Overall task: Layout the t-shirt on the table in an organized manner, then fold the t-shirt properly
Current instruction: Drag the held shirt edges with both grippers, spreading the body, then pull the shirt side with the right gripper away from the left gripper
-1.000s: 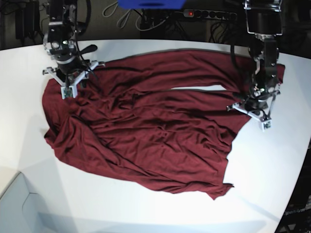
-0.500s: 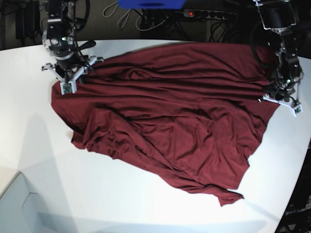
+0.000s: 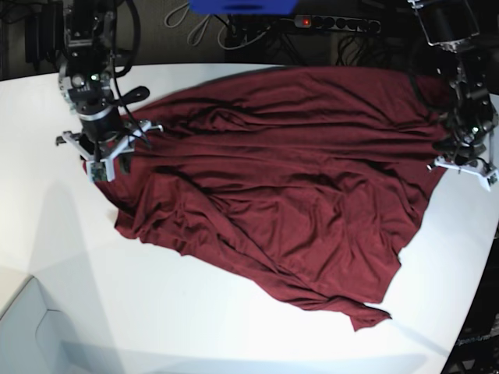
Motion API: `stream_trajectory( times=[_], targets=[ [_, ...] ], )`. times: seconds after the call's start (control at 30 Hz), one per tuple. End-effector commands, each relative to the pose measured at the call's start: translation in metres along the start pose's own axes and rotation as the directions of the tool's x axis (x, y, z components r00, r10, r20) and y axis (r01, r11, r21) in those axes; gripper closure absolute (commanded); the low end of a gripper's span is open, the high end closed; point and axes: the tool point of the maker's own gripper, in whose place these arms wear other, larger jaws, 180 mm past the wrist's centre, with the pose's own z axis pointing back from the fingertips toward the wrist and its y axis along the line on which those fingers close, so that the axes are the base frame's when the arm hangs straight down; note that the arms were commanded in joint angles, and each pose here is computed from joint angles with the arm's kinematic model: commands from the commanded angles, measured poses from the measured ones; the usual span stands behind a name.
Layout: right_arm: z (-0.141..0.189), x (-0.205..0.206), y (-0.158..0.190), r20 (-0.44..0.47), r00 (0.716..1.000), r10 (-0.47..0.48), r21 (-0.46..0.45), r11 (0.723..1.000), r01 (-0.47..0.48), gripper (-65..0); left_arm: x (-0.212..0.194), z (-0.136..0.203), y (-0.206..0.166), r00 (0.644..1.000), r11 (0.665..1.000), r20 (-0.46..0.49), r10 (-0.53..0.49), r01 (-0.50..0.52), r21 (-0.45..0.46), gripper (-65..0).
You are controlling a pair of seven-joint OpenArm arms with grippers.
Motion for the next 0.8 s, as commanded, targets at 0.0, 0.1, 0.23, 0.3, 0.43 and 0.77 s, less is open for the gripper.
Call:
stream_trajectory(
  times=[0.0,0.1,0.23,0.3,0.43,0.77],
  targets=[
    [-0.002,0.022,-0.003,0.065,0.998,0.008,-0.005,1.0,-0.007,-15.2,0.029,0.007,0.001,0.997,1.0,0.08,0.002,-0.002,-0.001,-0.3],
    [-0.016,0.037,0.01,0.09,0.996,0.015,0.03,0.999,-0.018,-15.8,0.054,0.018,-0.01,0.989,1.0,0.15,0.009,-0.005,-0.027,-0.4],
    [-0.042,0.045,0.035,0.081,0.994,0.071,0.101,0.992,-0.079,-26.6,0.077,0.027,-0.016,0.978,0.999,0.208,0.015,-0.006,-0.045,-0.4],
    [-0.051,0.044,0.043,0.072,0.993,0.096,0.124,0.987,-0.104,-32.1,0.084,0.031,-0.019,0.974,0.999,0.227,0.017,-0.006,-0.052,-0.4],
    [-0.057,0.035,0.055,0.044,0.992,0.115,0.156,0.98,-0.12,-33.1,0.082,0.031,-0.02,0.974,0.998,0.226,0.022,-0.01,-0.055,-0.1],
    [-0.06,0.02,0.074,0.018,0.99,0.138,0.202,0.969,-0.139,-33.1,0.052,0.031,0.032,0.973,0.989,0.185,0.137,-0.146,0.037,-0.1]
  ],
)
